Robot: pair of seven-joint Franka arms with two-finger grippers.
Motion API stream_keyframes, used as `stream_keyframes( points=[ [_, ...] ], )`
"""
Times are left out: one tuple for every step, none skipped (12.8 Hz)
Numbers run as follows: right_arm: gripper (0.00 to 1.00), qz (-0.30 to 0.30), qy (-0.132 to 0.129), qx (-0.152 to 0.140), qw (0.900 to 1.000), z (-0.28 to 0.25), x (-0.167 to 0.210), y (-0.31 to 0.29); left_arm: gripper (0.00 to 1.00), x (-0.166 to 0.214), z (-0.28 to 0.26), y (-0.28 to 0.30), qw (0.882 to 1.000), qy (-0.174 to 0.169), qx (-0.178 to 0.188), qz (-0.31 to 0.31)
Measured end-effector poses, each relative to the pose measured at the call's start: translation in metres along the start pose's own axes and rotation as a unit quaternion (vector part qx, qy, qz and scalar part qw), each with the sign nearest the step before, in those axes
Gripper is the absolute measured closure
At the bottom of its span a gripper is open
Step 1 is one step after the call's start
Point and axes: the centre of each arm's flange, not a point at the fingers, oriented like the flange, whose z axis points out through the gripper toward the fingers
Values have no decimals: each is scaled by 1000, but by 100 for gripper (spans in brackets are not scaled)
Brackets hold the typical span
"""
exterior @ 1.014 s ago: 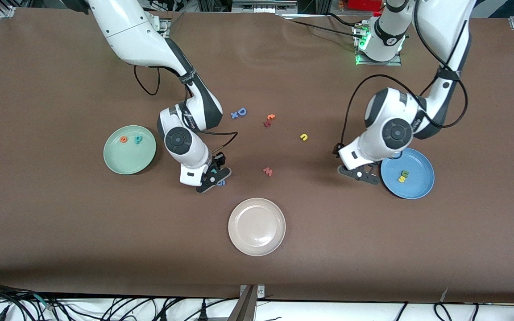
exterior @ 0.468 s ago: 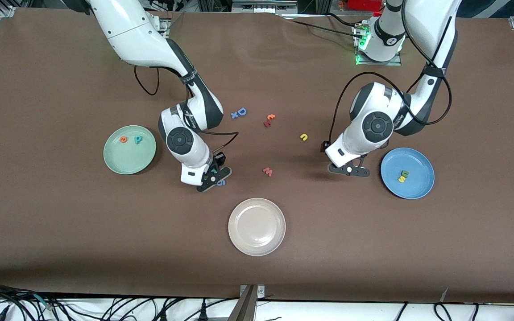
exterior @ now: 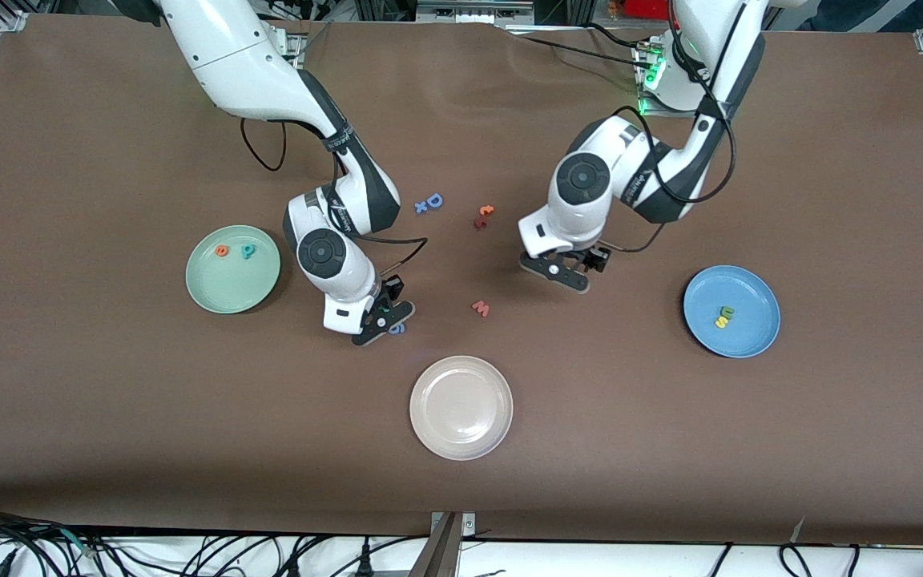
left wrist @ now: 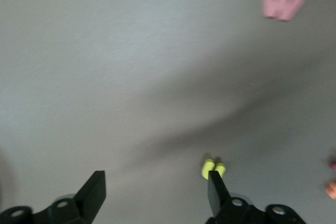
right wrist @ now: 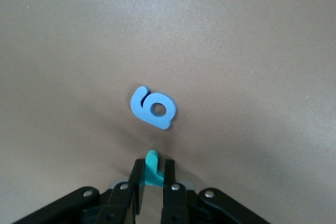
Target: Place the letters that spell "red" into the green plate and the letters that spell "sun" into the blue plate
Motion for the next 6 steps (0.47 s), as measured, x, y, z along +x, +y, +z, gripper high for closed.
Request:
stream_keyframes(
  points=[
    [82,3,1,-2,1000,-2,0,4,11,1,-5,1,1000,10,-3,23],
    [82,7,1,-5,1000,-5,1,11,10,3,-7,0,999,21,-6,40],
    [82,10,1,-7,1000,-9,1,16,9,2,-4,2,998,32,-10,56],
    [82,12,0,-8,1000,-12,1,19,8,-1,3,4,996,45,-13,72],
    [82,14,0,-9,1000,-17,1,22,8,-6,15,8,994,60,-17,90],
    [82,17,-2,-12,1000,-24,1,28,8,-14,29,11,992,71,-20,104]
  ],
)
